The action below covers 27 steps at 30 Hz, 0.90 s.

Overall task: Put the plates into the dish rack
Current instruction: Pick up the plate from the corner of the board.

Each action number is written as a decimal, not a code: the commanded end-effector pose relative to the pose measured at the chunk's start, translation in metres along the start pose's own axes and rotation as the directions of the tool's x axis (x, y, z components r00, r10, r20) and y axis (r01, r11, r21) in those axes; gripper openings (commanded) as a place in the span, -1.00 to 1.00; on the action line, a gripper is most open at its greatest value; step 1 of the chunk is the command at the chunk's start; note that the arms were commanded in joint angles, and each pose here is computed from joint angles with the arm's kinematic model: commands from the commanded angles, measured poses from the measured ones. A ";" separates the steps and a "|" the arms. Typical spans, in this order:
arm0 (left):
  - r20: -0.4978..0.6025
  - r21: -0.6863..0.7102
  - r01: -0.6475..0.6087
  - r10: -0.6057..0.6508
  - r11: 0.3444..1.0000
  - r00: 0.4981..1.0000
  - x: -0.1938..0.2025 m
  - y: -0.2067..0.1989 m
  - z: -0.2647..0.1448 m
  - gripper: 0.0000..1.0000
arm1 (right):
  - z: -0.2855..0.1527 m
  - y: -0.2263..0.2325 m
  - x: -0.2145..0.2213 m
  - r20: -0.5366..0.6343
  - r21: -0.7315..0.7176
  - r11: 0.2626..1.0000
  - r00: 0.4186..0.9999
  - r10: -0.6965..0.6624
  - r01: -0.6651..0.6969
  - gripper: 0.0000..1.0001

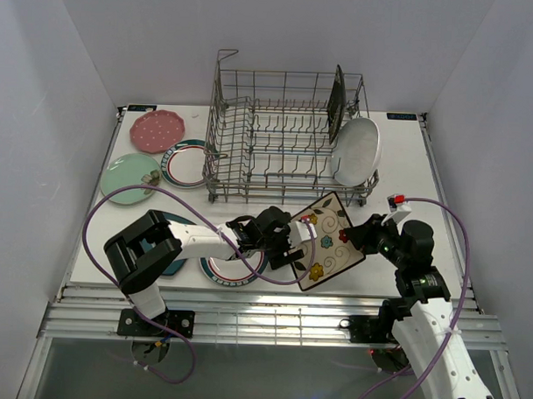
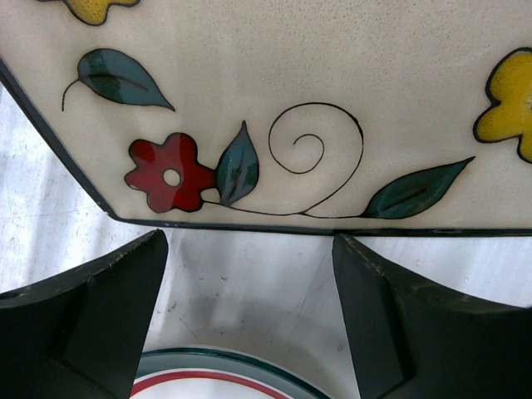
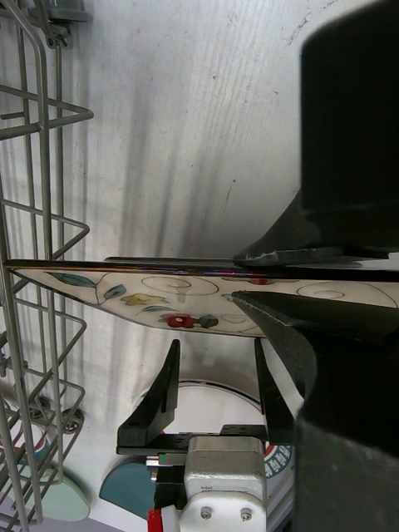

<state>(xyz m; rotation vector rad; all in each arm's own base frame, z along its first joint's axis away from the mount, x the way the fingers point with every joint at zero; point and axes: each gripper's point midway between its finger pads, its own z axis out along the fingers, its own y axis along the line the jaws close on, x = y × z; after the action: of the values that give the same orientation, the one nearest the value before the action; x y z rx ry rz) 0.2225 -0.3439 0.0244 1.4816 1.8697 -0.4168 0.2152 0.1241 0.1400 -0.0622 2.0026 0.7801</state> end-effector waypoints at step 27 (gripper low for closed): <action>-0.018 -0.036 -0.006 0.005 0.999 1.000 0.012 0.002 0.011 0.81 | -0.004 0.026 0.059 -0.248 -0.137 0.985 0.966 0.072 -0.109 -0.84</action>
<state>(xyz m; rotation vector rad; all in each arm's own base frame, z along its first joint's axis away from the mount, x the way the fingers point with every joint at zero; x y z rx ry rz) 0.2230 -0.3437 0.0247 1.4800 1.8694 -0.4133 0.2171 0.1265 0.1284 -0.0679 2.0256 0.7813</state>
